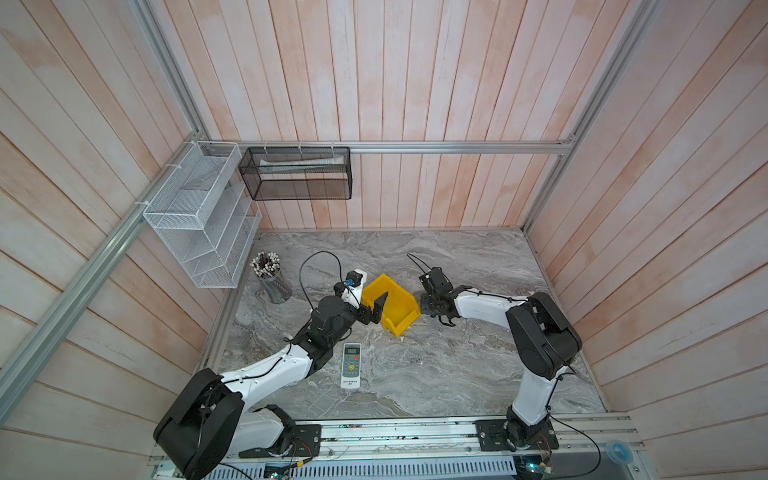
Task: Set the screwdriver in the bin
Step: 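Lift the screwdriver with the right gripper and carry it over the yellow bin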
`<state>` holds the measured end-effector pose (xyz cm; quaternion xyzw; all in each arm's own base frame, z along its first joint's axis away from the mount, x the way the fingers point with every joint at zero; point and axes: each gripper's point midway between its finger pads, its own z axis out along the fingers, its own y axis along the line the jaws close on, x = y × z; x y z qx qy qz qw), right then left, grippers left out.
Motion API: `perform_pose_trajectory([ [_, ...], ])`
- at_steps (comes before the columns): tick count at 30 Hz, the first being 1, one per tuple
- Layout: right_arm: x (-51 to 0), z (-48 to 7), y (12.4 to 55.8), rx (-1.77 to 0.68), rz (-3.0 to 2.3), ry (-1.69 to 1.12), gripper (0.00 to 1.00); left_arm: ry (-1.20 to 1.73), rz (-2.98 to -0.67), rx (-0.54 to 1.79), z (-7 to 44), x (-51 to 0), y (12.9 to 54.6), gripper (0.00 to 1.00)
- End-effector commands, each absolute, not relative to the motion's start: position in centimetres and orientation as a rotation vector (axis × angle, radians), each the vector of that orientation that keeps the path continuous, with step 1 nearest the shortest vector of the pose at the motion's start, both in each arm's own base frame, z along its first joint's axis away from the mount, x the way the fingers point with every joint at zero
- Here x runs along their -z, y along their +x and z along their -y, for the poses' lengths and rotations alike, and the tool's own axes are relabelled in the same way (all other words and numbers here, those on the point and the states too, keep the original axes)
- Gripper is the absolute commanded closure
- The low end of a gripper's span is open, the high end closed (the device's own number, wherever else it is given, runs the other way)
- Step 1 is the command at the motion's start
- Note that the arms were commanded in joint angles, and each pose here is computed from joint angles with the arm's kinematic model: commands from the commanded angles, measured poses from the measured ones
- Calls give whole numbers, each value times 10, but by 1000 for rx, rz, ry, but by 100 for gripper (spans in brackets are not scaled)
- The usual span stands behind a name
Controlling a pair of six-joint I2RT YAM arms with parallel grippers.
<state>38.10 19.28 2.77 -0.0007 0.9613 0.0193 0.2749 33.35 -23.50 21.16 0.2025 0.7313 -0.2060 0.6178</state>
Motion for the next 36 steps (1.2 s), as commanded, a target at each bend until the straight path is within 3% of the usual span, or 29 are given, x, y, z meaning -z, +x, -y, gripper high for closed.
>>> perform_pose_trajectory([
  [1, -35, -185, 381, -20, -2583, -25, 81, 459, -1683, 491, 236, -212, 334, 0],
  [12, -106, -189, 385, -93, -2469, -46, 81, 434, -1685, 520, 236, -216, 333, 0],
  [18, -157, -215, 380, -234, -2401, -130, 80, 377, -1718, 540, 231, -234, 331, 0],
  [23, -182, -242, 364, -317, -2369, -231, 80, 374, -1837, 529, 221, -216, 318, 0],
  [30, -176, -275, 339, -361, -2405, -343, 80, 371, -1966, 513, 207, -165, 298, 0],
  [36, -145, -298, 314, -370, -2499, -469, 80, 367, -1964, 489, 200, -150, 298, 0],
])
